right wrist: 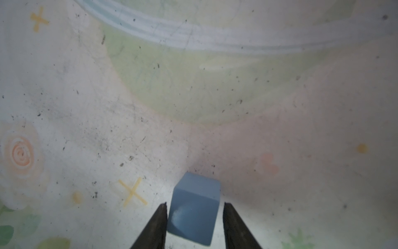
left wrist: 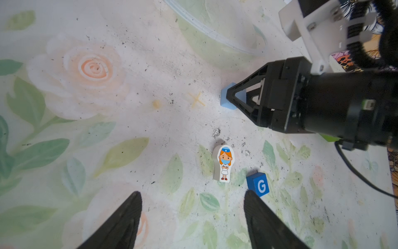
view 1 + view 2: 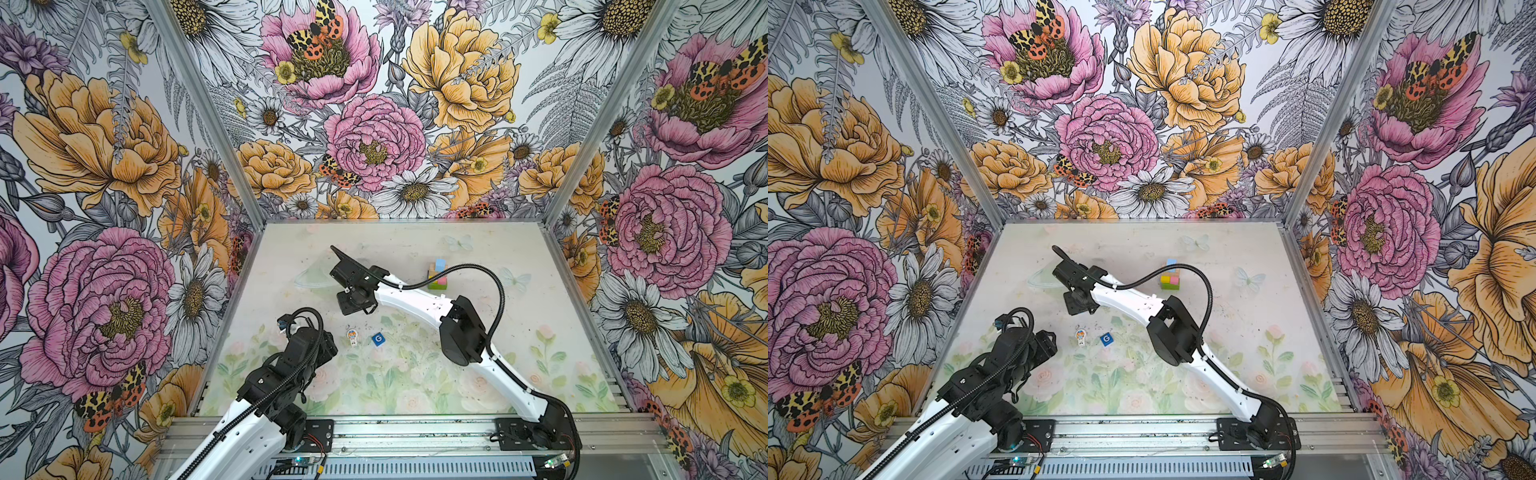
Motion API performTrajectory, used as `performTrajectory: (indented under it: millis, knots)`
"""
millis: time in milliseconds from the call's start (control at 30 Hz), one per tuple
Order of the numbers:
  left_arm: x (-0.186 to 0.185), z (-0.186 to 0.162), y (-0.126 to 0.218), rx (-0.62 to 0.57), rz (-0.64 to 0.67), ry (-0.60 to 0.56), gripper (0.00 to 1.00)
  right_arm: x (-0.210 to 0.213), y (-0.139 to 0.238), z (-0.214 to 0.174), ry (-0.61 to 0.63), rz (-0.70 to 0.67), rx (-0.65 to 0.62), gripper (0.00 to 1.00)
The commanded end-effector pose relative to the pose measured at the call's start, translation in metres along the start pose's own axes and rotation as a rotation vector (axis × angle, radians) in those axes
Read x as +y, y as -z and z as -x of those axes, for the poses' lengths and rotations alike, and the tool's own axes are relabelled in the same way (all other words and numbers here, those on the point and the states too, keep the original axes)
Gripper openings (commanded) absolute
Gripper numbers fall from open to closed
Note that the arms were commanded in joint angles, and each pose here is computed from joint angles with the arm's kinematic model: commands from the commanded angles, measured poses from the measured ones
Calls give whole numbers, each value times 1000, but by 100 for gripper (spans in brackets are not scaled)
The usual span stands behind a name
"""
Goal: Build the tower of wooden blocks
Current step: 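Lower the right gripper around the light-blue cube and close it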
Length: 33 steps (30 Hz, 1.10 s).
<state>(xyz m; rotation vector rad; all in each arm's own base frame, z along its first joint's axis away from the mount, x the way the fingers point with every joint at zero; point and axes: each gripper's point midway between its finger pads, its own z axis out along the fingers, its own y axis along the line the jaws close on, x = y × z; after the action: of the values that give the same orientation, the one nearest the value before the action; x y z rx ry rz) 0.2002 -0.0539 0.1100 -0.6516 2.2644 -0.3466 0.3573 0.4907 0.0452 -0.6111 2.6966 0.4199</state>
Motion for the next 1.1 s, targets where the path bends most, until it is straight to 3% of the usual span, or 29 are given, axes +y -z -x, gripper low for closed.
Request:
performTrajectory:
  millis: [0, 567, 1067]
  knots:
    - [2, -1, 0, 6, -4, -17, 76, 2, -7, 0, -5, -10, -7, 41]
    - [-3, 2, 3, -2, -26, -24, 78, 2, 6, 9, 3, -4, -29, 28]
    - [-24, 16, 8, -8, -57, -65, 80, -36, 95, 35, 33, -119, -119, 27]
